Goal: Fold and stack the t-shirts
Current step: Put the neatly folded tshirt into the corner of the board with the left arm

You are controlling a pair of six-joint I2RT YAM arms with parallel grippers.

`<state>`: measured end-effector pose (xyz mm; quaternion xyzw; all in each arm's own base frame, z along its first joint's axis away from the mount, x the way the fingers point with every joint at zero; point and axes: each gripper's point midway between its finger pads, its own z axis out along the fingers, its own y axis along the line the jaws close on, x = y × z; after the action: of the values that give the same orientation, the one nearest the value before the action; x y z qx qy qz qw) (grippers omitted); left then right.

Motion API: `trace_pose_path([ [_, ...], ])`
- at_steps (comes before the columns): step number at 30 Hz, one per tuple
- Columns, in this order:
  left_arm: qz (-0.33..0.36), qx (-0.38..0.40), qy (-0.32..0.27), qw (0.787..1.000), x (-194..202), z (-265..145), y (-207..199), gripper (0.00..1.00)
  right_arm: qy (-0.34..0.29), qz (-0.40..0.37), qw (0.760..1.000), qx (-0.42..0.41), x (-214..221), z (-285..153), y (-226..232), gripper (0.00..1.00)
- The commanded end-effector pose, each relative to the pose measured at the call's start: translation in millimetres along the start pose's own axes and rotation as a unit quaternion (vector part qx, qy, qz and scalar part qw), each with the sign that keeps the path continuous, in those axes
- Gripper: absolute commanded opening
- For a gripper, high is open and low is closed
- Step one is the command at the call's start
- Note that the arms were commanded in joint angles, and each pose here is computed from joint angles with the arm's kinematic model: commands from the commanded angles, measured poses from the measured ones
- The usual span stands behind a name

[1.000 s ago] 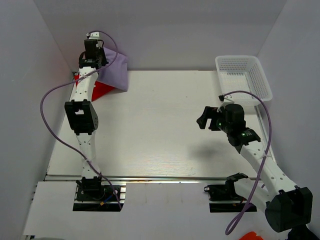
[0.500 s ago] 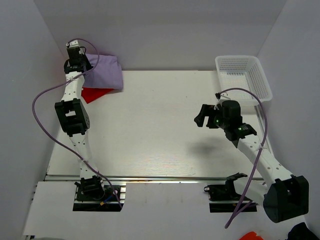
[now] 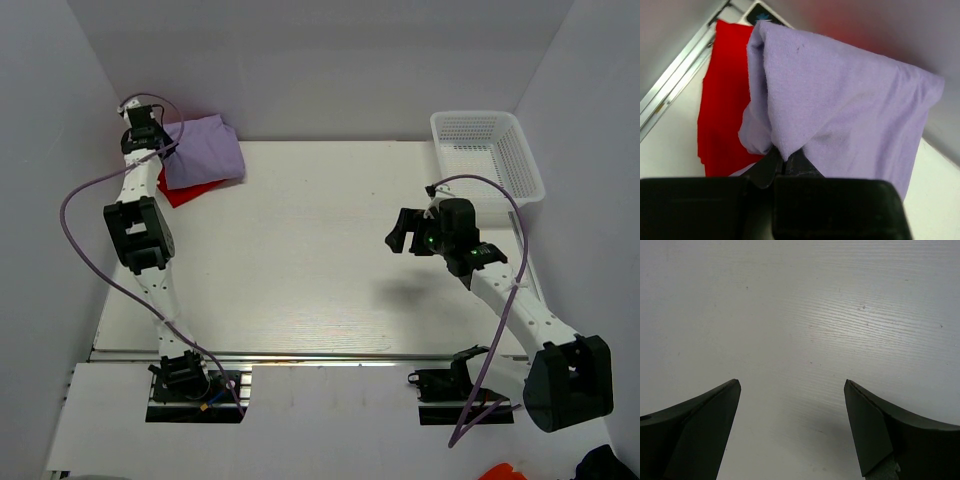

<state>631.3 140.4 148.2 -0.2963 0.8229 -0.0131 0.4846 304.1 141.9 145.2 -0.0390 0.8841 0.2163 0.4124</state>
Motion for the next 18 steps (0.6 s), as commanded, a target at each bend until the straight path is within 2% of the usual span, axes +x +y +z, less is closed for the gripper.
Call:
trace_pose_path([
  [1, -0.056, -0.053, -0.018, 0.997, -17.6, -6.6, 33.2, 0.0, -0.034, -0.007, 0.999, -0.018, -25.1, -1.3, 10.9, 0.9],
  [9, -0.075, -0.061, -0.018, 0.995, -20.7, -12.4, 43.5, 0.0, -0.027, -0.004, 0.999, -0.025, -20.8, 2.9, 11.9, 0.9],
  [12, -0.082, -0.083, 0.016, 0.993, 2.1, -6.0, 58.4, 0.0, -0.025, -0.003, 0.999, -0.026, -19.7, 3.3, 11.8, 0.9],
  [14, -0.098, -0.102, 0.019, 0.99, 6.0, -5.6, 70.1, 0.0, -0.024, -0.004, 0.999, -0.025, -18.7, 3.8, 11.3, 0.9],
  [16, -0.111, -0.11, 0.024, 0.988, 10.9, -4.3, 77.4, 0.21, -0.022, -0.004, 0.999, -0.026, -17.7, 3.6, 11.8, 0.9],
  [17, -0.11, -0.117, 0.025, 0.987, 12.3, -5.1, 80.0, 0.24, -0.022, -0.004, 0.999, -0.025, -17.5, 3.5, 11.2, 0.9],
  [18, -0.115, -0.127, 0.03, 0.985, 15.9, -6.5, 83.2, 0.31, -0.021, -0.003, 0.999, -0.025, -16.9, 4.2, 10.9, 0.9],
])
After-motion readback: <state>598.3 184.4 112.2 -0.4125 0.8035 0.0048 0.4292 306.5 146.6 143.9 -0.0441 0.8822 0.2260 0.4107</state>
